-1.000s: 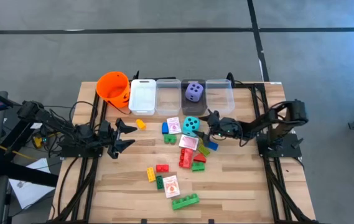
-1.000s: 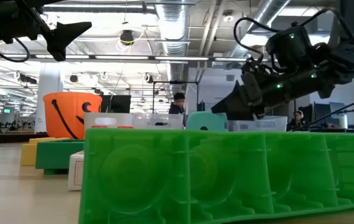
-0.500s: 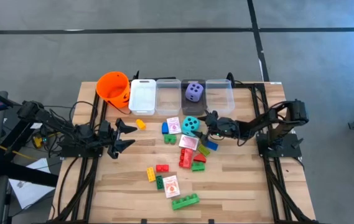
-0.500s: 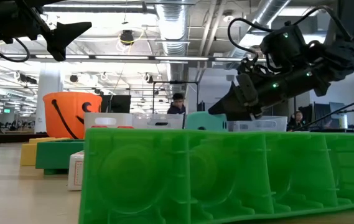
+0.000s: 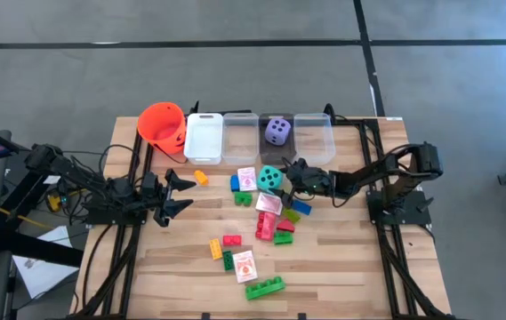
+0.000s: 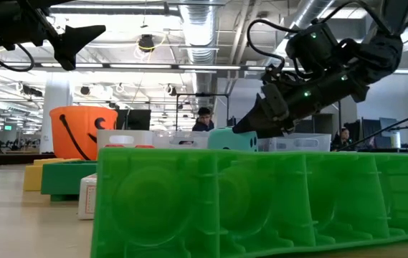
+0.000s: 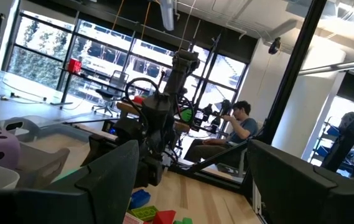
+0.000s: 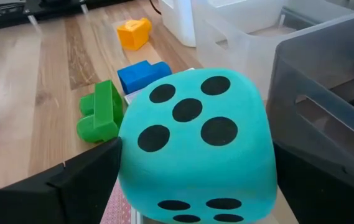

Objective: Pick & Place Toys
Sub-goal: Put the blue die into the black bin, then put the green die into the black bin

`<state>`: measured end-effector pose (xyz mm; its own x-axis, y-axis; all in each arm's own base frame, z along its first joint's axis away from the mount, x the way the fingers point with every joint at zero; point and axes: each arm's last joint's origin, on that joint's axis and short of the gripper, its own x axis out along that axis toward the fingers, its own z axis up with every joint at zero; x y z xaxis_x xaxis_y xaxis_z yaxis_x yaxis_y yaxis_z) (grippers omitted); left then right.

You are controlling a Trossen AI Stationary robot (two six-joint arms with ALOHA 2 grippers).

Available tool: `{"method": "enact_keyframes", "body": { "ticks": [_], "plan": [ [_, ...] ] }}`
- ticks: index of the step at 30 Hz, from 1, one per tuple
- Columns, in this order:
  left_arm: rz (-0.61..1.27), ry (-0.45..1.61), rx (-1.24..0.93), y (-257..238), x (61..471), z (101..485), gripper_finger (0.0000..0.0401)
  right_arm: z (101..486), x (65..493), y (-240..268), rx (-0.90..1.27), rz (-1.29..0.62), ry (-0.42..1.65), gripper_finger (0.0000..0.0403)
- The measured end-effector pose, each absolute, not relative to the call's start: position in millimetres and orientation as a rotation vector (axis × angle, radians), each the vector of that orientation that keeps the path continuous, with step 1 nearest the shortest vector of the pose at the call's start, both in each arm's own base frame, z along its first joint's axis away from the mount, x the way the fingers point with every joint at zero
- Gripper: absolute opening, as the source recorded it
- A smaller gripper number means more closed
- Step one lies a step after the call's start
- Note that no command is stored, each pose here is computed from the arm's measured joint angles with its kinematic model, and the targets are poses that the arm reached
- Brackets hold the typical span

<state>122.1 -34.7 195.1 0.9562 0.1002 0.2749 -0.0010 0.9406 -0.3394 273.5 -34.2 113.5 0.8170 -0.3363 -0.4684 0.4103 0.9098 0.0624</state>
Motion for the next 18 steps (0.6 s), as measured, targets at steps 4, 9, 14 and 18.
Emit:
{"method": "enact_keyframes", "body": {
  "ticks": [4,9,14,18],
  "plan": [
    [0.052,-0.294,-0.344,-34.7,122.1,195.1,0.0294,113.7,273.4,-34.4,0.187,-0.41,0.462,0.0361],
    [0.052,-0.294,-0.344,-34.7,122.1,195.1,0.0294,123.2,272.6,-32.1,0.197,-0.402,0.416,0.0311],
    [0.052,-0.294,-0.344,-34.7,122.1,195.1,0.0294,149.6,272.0,-29.6,0.184,-0.397,0.284,0.0294],
    [0.052,-0.294,-0.344,-34.7,122.1,195.1,0.0294,163.8,267.6,-27.6,0.15,-0.435,0.234,0.028]
  ]
}}
